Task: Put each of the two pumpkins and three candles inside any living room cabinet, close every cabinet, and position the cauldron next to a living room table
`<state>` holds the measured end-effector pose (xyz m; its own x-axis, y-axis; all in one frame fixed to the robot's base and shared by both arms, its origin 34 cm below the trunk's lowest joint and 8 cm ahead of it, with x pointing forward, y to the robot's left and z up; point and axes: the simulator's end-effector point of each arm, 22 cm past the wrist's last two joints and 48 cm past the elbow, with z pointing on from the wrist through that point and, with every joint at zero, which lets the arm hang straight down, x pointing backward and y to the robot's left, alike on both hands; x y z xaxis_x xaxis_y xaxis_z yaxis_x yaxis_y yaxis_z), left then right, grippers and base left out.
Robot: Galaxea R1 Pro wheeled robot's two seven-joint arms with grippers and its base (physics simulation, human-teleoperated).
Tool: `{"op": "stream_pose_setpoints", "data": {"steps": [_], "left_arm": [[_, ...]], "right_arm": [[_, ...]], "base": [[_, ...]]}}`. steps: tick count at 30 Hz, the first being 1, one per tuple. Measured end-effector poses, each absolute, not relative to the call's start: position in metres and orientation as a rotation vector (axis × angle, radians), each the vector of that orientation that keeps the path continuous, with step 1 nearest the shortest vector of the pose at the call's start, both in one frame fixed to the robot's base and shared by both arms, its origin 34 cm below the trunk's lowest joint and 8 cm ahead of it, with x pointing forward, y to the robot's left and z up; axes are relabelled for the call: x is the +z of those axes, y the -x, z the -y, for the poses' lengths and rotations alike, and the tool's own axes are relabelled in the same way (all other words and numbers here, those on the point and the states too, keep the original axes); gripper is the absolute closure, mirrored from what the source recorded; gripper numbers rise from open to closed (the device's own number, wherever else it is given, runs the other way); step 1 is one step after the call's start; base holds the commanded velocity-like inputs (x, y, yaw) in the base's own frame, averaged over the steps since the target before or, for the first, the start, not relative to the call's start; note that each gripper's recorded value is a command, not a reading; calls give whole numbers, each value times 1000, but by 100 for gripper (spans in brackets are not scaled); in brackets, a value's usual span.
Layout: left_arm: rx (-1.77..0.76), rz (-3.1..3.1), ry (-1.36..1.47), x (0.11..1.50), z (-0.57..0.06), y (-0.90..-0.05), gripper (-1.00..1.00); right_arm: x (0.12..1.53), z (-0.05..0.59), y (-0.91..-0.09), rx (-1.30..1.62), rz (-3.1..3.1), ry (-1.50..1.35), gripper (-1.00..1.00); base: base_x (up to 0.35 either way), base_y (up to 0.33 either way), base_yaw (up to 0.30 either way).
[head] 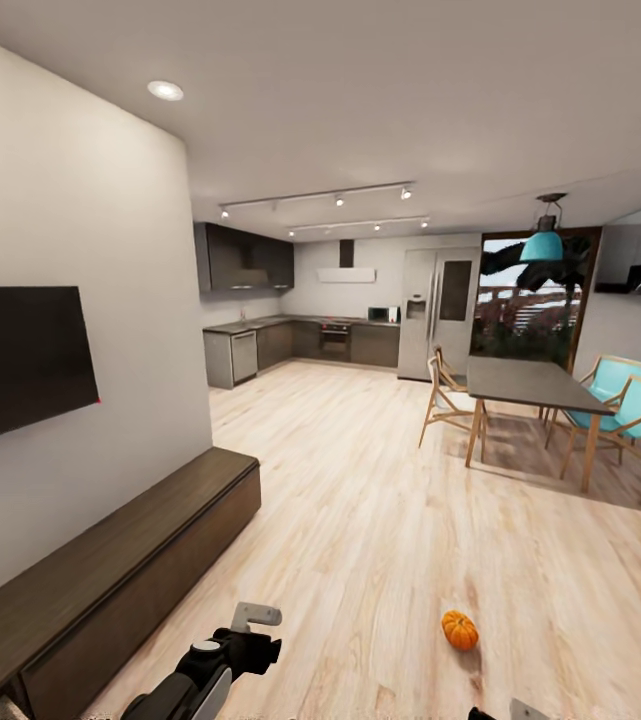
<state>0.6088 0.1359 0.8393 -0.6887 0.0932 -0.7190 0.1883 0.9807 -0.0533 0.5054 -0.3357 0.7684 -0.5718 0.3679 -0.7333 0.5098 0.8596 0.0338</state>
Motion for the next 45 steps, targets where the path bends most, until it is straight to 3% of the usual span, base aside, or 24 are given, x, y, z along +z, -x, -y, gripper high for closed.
{"op": "stream_pose_setpoints", "data": {"steps": [45], "left_arm": [[-166, -2399, -203, 804, -135, -598, -100]], "right_arm": [[737, 332, -487, -259, -2324, -620, -100]], "base": [[0, 0, 0]]}}
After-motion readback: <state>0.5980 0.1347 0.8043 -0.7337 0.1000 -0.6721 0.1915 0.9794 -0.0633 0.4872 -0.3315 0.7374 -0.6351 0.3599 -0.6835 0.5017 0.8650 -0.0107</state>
